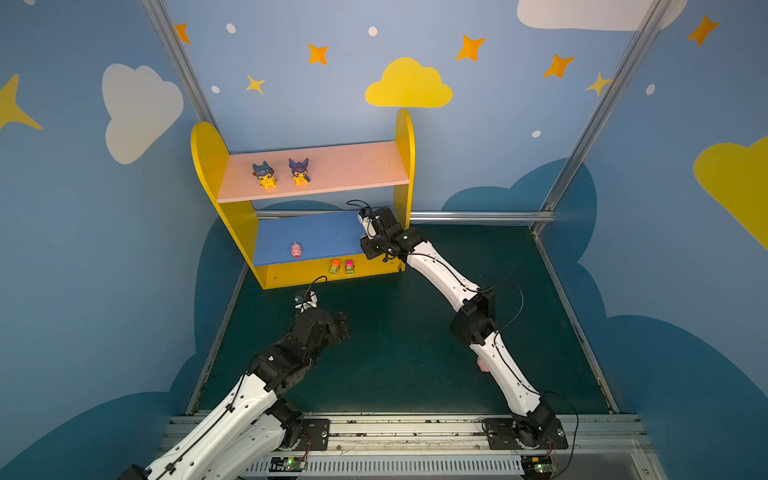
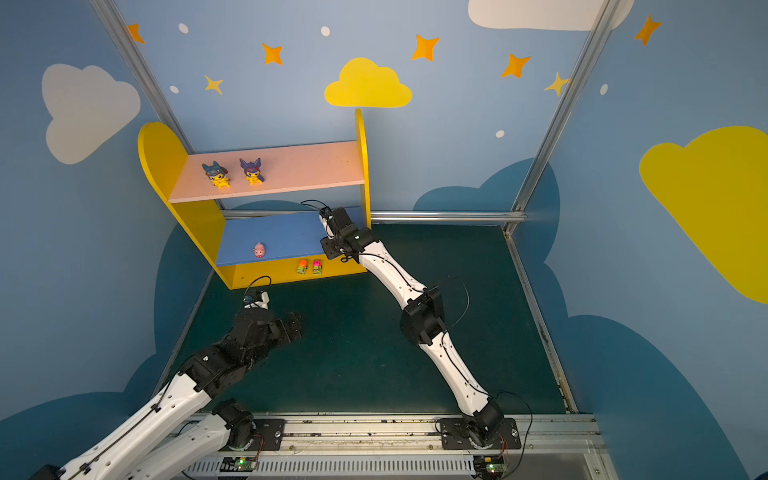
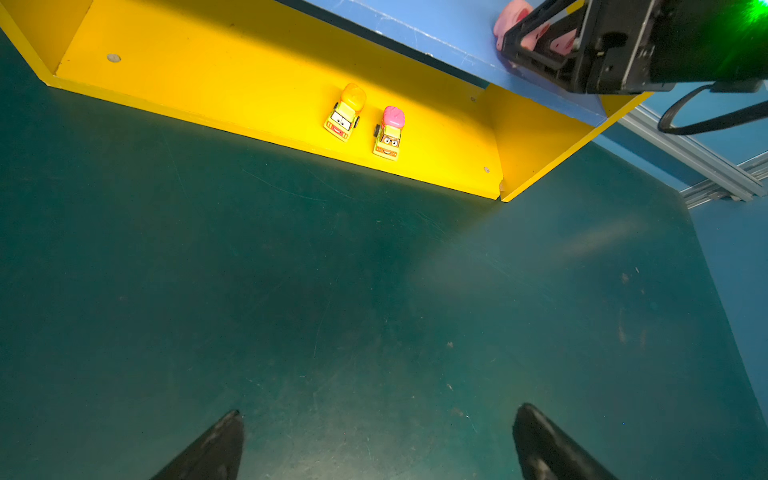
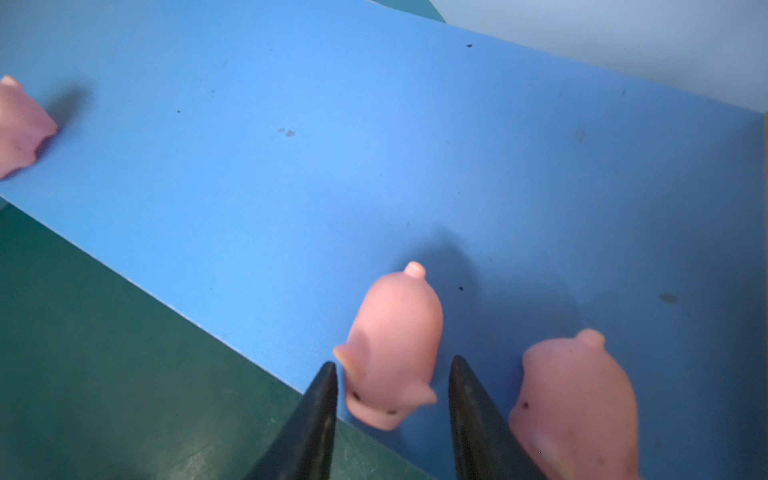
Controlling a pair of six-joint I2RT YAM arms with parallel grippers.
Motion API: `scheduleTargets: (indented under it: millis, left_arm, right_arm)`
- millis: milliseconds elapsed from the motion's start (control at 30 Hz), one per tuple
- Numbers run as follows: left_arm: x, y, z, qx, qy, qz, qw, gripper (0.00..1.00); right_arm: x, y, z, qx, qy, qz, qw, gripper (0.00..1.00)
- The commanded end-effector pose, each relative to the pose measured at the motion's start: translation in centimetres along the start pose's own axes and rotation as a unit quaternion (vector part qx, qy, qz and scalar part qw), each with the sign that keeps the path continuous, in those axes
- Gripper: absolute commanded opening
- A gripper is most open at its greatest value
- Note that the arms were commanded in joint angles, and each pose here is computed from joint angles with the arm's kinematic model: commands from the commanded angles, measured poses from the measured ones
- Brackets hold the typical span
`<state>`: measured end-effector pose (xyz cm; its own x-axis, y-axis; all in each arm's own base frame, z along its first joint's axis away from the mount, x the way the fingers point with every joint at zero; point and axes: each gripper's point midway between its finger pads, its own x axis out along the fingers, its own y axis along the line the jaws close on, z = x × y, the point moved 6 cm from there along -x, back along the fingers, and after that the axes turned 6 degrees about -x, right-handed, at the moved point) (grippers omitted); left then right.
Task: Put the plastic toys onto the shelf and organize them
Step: 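Carry the pig onto the blue lower shelf, lower it and open the right gripper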
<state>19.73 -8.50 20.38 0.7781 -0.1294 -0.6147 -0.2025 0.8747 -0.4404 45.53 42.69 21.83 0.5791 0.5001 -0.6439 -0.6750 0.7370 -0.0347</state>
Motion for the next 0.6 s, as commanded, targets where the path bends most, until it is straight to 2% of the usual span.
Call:
scheduleTargets:
  millis: [0,167,333,567]
  left_arm:
    - [-0.5,0.0,0.5,-0.003,-0.01,0.001,1.0,1.0]
    - [-0.7,0.1,0.7,-0.003,-0.014,0.0,1.0,1.0]
    - [-1.1,0.1,0.9,-0.004,-0.02,-0.001,1.0,1.0]
    - [-1.8,0.3,1.1,-0.012,-0.028,-0.007,1.0,1.0]
  right_arm:
    - [-0.5,-0.3,1.0,0.006,-0.02,-0.001,1.0,0.47]
    - [-0.8,-0.2,1.3,0.009,-0.024,0.005,1.0,0.55]
    - [-2.9,0.4,2.9,0.001,-0.044,0.015,0.999,0.63]
    - [-6.1,0.9,4.3,-0.001,-0.057,0.018,0.998,0.66]
